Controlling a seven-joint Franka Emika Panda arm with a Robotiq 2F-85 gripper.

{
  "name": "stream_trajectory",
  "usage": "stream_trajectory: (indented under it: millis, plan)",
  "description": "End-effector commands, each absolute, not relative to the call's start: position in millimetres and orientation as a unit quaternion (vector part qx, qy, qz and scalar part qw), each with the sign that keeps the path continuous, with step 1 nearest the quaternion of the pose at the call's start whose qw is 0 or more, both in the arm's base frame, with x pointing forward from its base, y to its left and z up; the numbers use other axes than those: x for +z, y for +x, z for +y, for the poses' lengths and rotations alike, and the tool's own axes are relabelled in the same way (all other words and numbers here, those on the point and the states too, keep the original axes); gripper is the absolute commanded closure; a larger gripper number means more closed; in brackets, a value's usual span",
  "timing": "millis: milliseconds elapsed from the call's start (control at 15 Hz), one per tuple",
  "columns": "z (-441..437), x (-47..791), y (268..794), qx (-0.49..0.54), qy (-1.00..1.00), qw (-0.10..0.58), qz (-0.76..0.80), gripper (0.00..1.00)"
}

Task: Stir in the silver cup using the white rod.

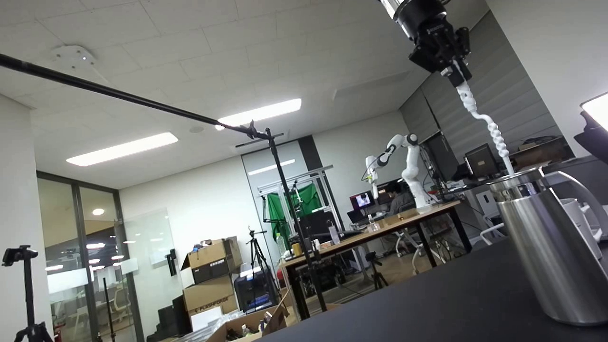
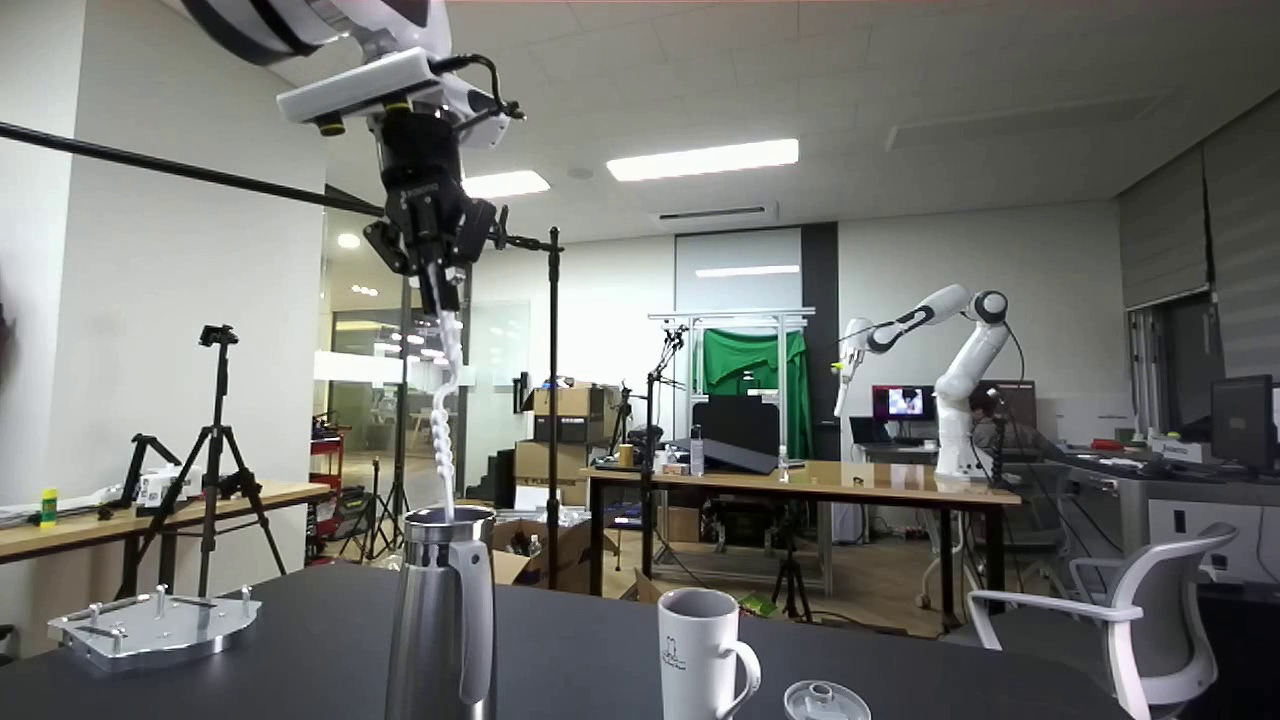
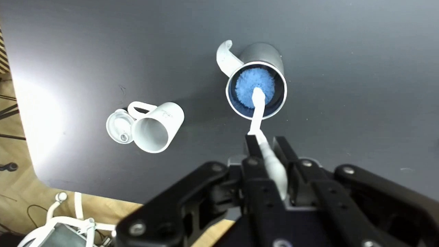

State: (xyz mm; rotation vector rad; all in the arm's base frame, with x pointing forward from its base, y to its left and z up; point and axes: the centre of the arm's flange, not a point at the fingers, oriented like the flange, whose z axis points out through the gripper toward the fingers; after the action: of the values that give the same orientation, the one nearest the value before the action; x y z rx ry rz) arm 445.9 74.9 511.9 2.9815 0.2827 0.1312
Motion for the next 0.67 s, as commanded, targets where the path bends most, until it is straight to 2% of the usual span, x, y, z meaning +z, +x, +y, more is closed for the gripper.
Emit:
stream_trajectory:
  millis: [0,267,600]
  plan:
    - [69.4,461.0,460.6,0.051,0.996,0.029,0.066,0.96]
    - [60.5,404.2,479.7,0.028,0.999,-0.003,0.041,0.96]
    - [57.3,431.7,481.3,-0.029,0.996,0.055,0.063,0.96]
